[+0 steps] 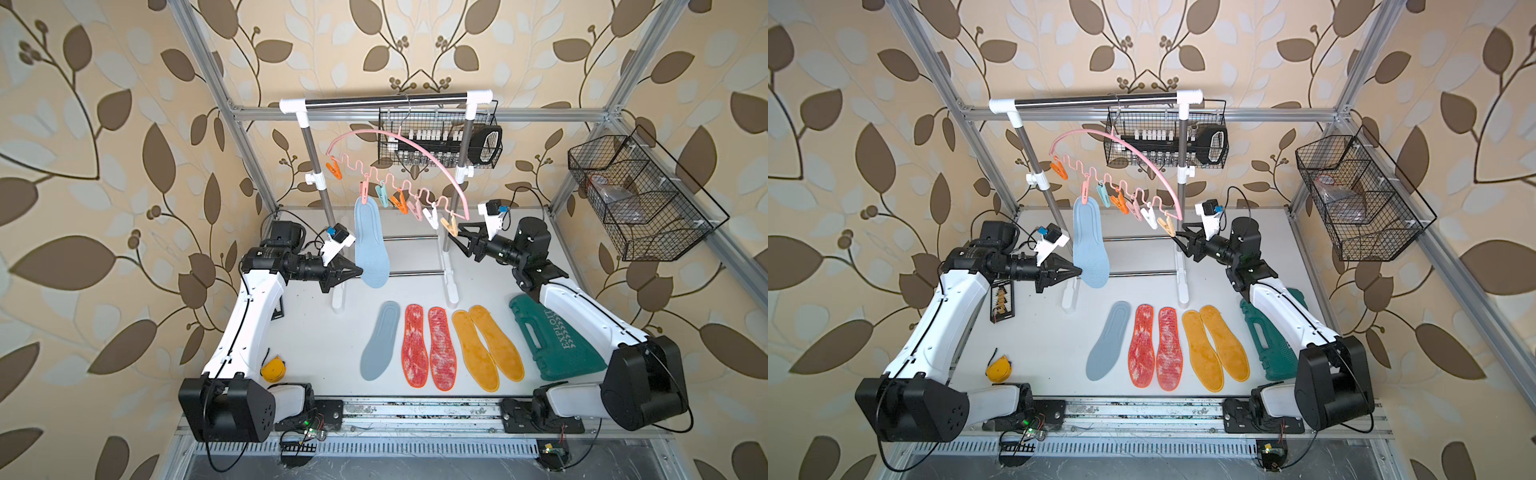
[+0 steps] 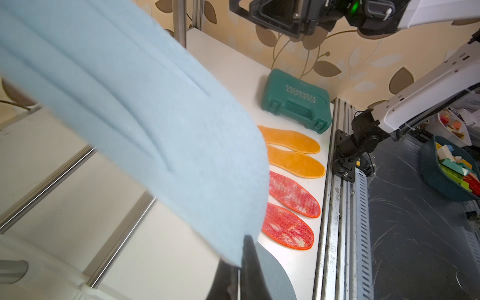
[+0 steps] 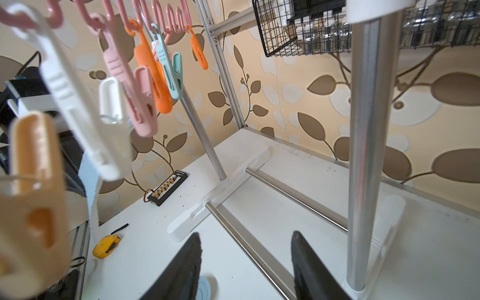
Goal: Take the shoe insoles off the hanger
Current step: Remove the insole from the hanger.
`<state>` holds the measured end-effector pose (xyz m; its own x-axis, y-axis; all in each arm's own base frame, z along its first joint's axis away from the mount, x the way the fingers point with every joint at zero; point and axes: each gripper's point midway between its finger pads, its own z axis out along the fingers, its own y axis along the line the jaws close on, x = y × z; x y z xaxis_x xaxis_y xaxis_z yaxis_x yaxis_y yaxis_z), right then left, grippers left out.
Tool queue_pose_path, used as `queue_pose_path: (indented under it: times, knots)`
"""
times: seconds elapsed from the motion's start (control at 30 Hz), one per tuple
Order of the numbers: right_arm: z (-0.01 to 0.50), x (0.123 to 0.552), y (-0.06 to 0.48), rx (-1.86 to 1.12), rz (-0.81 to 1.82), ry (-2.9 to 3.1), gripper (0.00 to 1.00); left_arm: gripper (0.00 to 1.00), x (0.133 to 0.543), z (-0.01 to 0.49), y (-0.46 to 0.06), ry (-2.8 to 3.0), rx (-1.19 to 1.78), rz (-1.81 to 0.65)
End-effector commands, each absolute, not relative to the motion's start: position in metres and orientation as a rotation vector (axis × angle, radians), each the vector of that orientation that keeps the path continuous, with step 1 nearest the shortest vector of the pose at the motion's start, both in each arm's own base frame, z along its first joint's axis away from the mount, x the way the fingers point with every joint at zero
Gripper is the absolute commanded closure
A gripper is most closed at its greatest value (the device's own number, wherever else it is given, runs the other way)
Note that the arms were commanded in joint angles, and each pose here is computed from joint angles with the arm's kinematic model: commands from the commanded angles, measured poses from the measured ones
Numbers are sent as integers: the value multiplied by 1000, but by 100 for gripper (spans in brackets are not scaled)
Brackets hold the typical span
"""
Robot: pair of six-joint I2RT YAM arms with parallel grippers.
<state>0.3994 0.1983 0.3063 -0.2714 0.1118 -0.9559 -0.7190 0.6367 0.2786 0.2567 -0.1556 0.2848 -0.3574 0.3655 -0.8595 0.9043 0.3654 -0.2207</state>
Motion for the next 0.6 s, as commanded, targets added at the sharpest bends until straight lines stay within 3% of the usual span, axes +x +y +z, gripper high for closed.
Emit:
queue_pose_path:
  times: [0.0, 0.57]
  knots:
    - [331, 408, 209, -516, 899, 1576, 50, 100, 240, 305, -158, 1820, 1142, -934]
    - [372, 434, 283, -584, 1029, 1450, 55, 100, 229, 310, -159, 1786, 1171, -947]
